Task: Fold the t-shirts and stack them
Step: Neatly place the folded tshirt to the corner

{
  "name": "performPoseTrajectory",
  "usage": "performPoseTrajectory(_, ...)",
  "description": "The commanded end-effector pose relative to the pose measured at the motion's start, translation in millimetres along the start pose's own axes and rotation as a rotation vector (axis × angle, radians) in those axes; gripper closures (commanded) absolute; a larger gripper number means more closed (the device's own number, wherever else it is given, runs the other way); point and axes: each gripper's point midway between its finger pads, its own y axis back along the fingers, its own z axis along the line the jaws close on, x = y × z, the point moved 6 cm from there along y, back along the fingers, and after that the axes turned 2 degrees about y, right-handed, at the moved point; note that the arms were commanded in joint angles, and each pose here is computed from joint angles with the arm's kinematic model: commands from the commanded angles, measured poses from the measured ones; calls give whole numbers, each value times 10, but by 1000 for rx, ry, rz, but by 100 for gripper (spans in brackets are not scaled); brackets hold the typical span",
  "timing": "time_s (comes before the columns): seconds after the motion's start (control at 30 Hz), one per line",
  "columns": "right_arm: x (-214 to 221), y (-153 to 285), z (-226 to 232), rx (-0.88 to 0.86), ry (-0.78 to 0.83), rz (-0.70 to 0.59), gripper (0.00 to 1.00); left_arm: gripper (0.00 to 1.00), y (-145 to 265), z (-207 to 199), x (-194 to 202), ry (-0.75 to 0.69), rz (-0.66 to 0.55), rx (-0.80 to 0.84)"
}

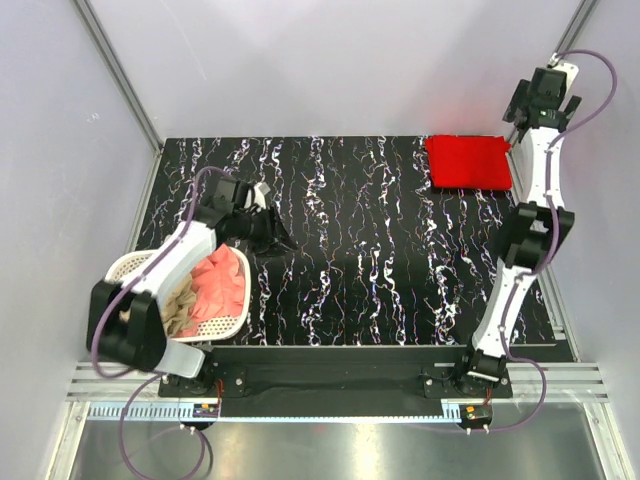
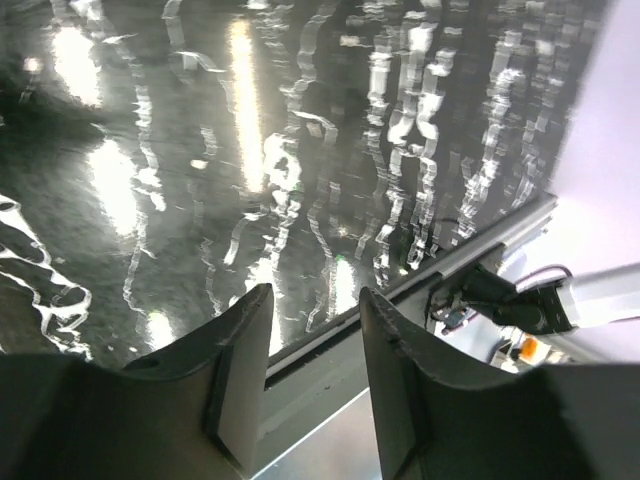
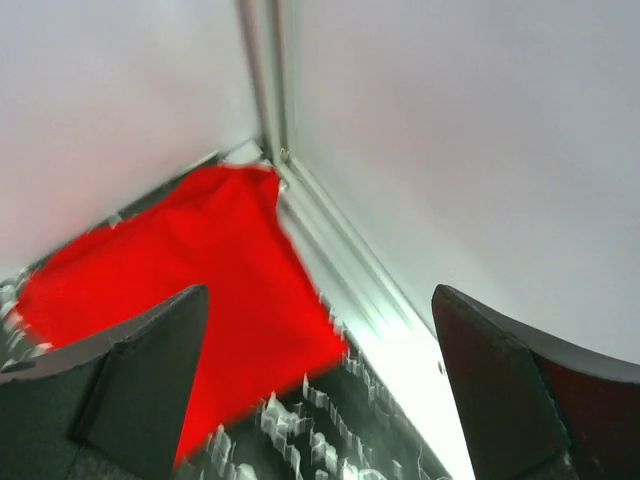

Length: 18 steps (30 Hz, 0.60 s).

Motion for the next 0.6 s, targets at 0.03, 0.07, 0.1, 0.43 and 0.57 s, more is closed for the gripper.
performPoseTrajectory(0.03, 97, 1104, 488, -131, 67, 64, 0, 53, 376, -231, 91, -140, -149, 111)
performPoseTrajectory(0.07, 152, 1255, 537, -152, 70, 75, 0, 53, 423, -218, 157, -155, -155, 116)
performPoseTrajectory(0.1, 242, 1491, 552, -192, 65, 103, 0, 52, 486, -221, 222, -159, -152, 119)
performPoseTrajectory(0.43, 1602, 3284, 639, -803, -487, 432, 0, 42, 766, -135, 836, -84, -269, 337)
performPoseTrajectory(0.57, 2132, 3707, 354, -881, -623, 478, 0, 36, 821, -24, 1028, -22, -356, 405)
